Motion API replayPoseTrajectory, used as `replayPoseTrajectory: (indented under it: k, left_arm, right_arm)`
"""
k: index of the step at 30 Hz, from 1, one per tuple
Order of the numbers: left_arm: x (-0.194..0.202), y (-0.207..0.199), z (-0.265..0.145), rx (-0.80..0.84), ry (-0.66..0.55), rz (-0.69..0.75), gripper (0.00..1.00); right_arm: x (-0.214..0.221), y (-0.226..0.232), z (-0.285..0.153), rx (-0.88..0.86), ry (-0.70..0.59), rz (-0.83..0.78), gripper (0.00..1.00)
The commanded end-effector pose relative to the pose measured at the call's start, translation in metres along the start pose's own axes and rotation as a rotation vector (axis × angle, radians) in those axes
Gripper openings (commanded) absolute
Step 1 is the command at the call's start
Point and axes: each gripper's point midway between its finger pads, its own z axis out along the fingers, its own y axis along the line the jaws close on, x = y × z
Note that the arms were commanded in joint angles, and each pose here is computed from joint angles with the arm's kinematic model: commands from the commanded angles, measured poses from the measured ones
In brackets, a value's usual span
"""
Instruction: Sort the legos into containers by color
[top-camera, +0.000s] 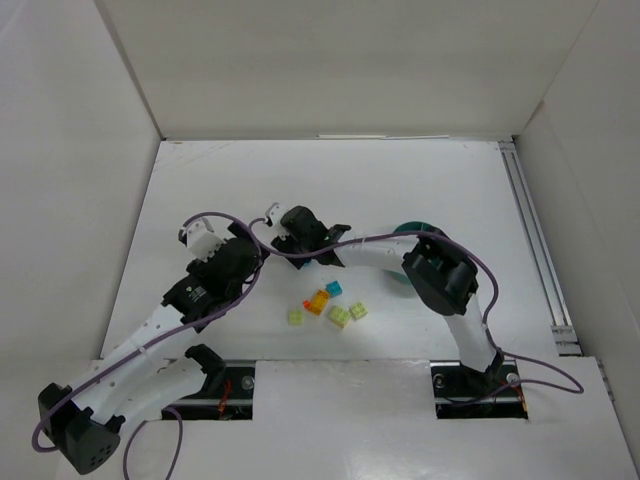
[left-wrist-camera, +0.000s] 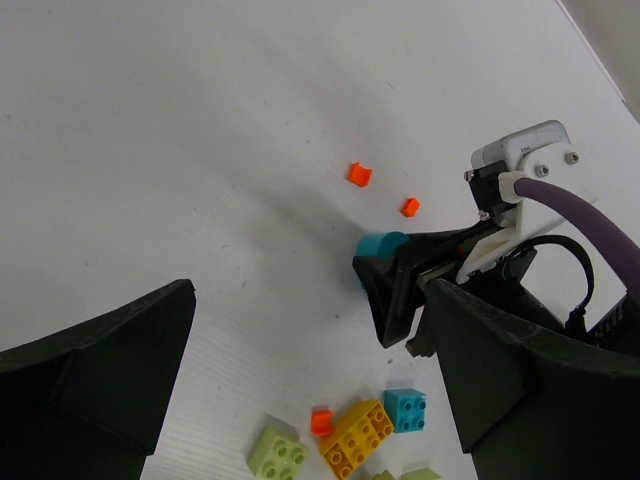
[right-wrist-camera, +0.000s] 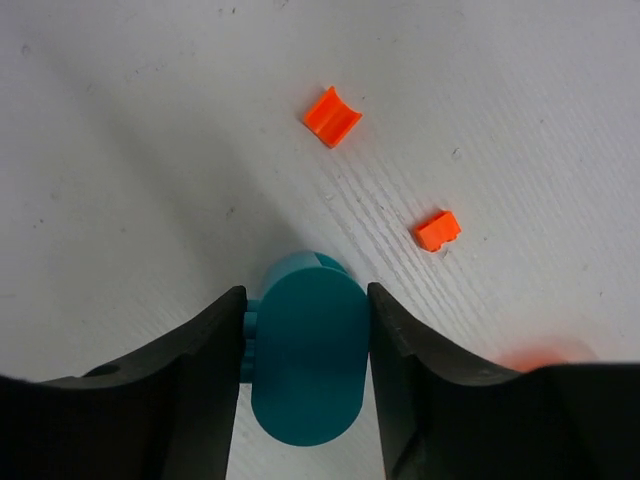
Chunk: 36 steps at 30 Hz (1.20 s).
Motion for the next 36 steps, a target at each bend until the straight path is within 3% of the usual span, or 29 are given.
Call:
replayPoseTrajectory:
  k: [1, 3, 11, 15, 19, 28, 36]
  left_arm:
    - [-0.006, -0.005, -0.001, 0.015, -0.017, -0.011, 1.00]
    - [-0.006, -0.005, -0.001, 0.015, -0.017, -0.011, 1.00]
    - [-0.001, -0.016, -0.001, 0.072, 0.012, 0.020, 1.00]
    - [0.007, -0.030, 0.001, 0.118, 0.049, 0.079, 1.00]
    - [0.023, -0.052, 0.003, 0.222, 0.119, 0.181, 1.00]
    - [0.052, -0.072, 0.018, 0.271, 0.212, 0.291, 1.00]
    - [0.060, -0.085, 0.024, 0.302, 0.232, 0.322, 1.00]
  right_arm:
    - [-0.022, 0.003, -0.006, 0.000, -0.039, 0.006, 0.43]
    - [-0.022, 0.002, -0.008, 0.000, -0.040, 0.006, 0.35]
    - [-0.054, -0.006, -0.044, 0.006, -0.186, -0.043, 0.26]
    - [-0.082, -0.040, -0.104, 0.085, -0.334, -0.019, 0.26]
    - [-0.077, -0.085, -0.156, 0.206, -0.410, 0.016, 0.26]
    - [0.007, -0.168, -0.264, 0.502, -0.497, 0.183, 0.26]
    - [0.089, -0.163, -0.306, 0.575, -0.548, 0.338, 0.29]
